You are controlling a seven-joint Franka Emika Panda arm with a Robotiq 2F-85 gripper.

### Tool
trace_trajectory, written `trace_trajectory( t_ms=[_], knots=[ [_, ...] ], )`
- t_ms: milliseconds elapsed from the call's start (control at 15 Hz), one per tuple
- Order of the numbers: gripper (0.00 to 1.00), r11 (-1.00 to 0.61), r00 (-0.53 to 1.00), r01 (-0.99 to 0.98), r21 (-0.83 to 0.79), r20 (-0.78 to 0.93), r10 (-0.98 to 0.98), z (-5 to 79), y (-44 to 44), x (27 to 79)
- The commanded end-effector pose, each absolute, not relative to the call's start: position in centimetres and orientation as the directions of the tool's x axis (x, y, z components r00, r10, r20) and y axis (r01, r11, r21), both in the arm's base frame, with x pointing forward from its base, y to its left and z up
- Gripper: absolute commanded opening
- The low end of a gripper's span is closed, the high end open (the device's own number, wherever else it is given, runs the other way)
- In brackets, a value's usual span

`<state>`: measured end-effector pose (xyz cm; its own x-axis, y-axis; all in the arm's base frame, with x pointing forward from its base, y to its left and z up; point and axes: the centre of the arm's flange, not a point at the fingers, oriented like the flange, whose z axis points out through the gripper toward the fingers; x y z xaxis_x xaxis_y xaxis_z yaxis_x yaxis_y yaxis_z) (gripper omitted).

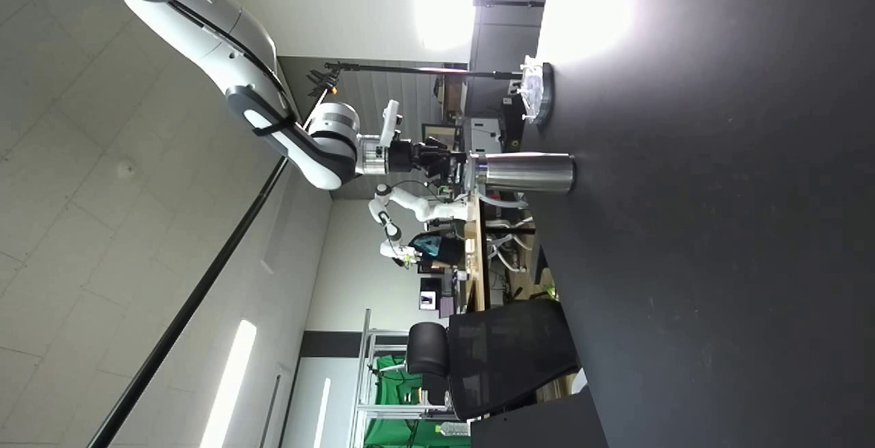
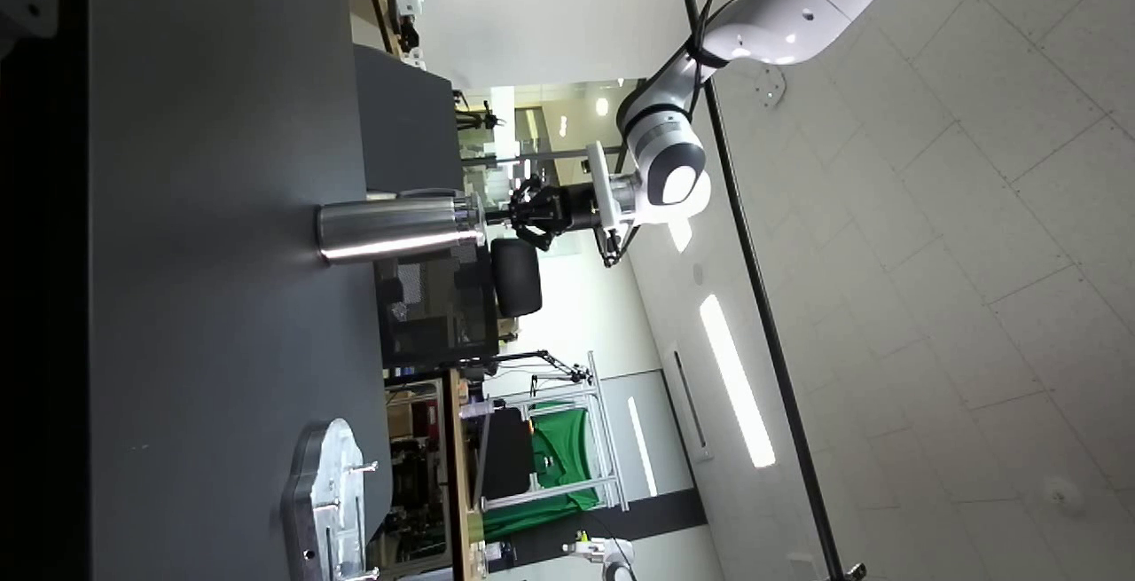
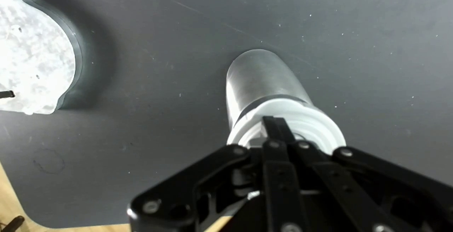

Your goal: Push down on the top of the flask

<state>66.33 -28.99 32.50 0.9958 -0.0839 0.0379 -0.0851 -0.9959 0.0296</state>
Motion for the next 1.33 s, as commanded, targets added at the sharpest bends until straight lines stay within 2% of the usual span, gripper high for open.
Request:
trace_trajectory(
  t_ms=[0, 667, 1067, 1267],
  knots=[
    [0.00, -0.992, 0.992, -0.124, 0.016, 0.039, -0.123, 32.1, -29.2, 66.9],
    [0.00, -0.989, 0.989, -0.147, 0.012, 0.011, -0.146, 31.5, -29.7, 67.3],
    [0.00, -0.990, 0.989, -0.132, 0.052, 0.076, -0.128, 37.9, -28.0, 67.7],
    [0.02, -0.993, 0.994, -0.094, 0.065, 0.055, -0.091, 41.5, -26.6, 67.4]
  ],
)
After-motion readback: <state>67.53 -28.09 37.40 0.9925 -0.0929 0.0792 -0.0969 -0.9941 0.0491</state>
